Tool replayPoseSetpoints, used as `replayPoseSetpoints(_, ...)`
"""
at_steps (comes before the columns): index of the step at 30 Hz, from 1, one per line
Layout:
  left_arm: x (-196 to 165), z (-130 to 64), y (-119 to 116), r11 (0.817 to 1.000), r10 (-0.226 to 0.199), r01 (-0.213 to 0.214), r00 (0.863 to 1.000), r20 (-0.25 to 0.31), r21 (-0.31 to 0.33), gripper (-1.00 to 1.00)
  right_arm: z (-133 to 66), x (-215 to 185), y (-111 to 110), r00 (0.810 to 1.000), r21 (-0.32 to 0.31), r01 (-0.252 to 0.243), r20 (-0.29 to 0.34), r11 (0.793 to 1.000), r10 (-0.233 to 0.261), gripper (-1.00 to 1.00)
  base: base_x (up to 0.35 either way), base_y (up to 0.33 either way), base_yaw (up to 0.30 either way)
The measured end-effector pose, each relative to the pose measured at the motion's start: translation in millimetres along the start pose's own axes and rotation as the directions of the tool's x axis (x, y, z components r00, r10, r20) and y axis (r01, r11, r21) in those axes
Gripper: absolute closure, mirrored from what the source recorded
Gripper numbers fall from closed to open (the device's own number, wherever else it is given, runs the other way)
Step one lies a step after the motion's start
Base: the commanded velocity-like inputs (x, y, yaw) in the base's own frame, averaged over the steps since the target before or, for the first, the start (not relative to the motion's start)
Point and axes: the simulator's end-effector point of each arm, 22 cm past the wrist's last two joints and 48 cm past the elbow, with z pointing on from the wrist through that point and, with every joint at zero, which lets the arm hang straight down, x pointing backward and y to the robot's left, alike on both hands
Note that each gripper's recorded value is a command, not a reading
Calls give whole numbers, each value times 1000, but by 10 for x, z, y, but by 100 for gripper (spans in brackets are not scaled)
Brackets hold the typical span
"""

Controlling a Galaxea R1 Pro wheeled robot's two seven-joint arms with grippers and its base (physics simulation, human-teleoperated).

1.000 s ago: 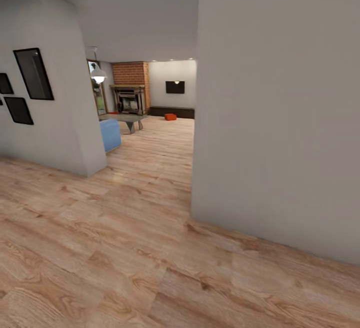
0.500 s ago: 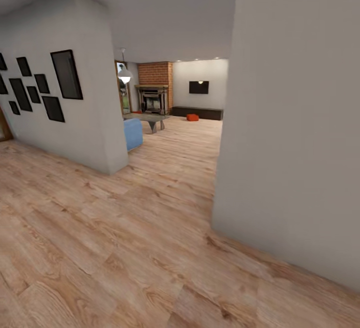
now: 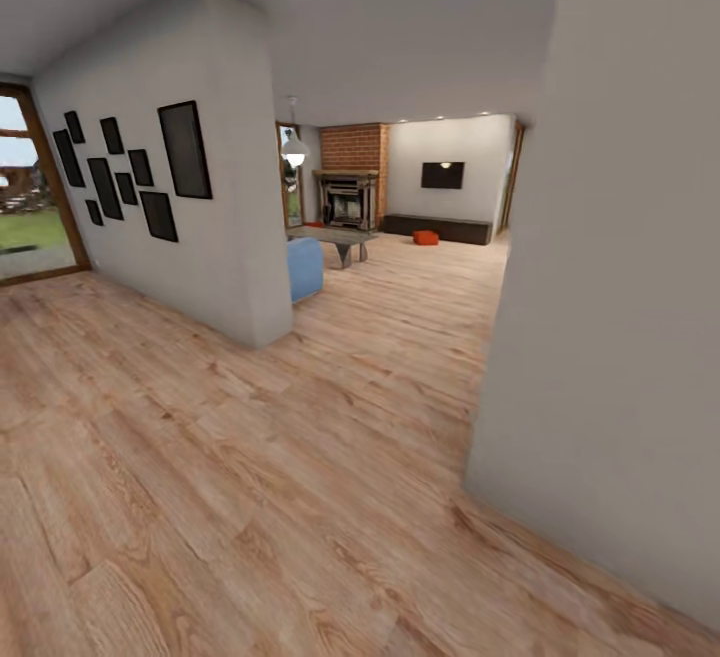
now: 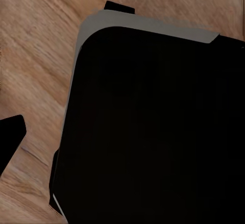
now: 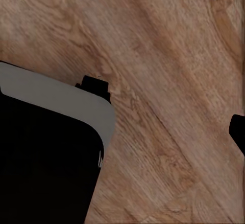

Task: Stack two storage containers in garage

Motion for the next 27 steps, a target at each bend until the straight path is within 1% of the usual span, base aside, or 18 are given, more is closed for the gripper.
replayPoseSetpoints(6, -7, 0, 6, 1000, 0, 0, 1000, 1, 0, -100, 0, -12, 1, 1000, 0, 6, 5, 1000, -6, -100, 326, 0, 8)
replayPoseSetpoints(14, -4, 0, 15, 1000, 0, 0, 1000, 1, -2, -100, -1, -63, 0, 1000, 0, 13, 29, 1000, -13, -100, 326, 0, 0)
replayPoseSetpoints(27, 11, 0, 18, 1000, -2, 2, 1000, -3, -3, -100, -1, -68, 0, 999, 0, 14, 31, 1000, -14, -100, 327, 3, 0)
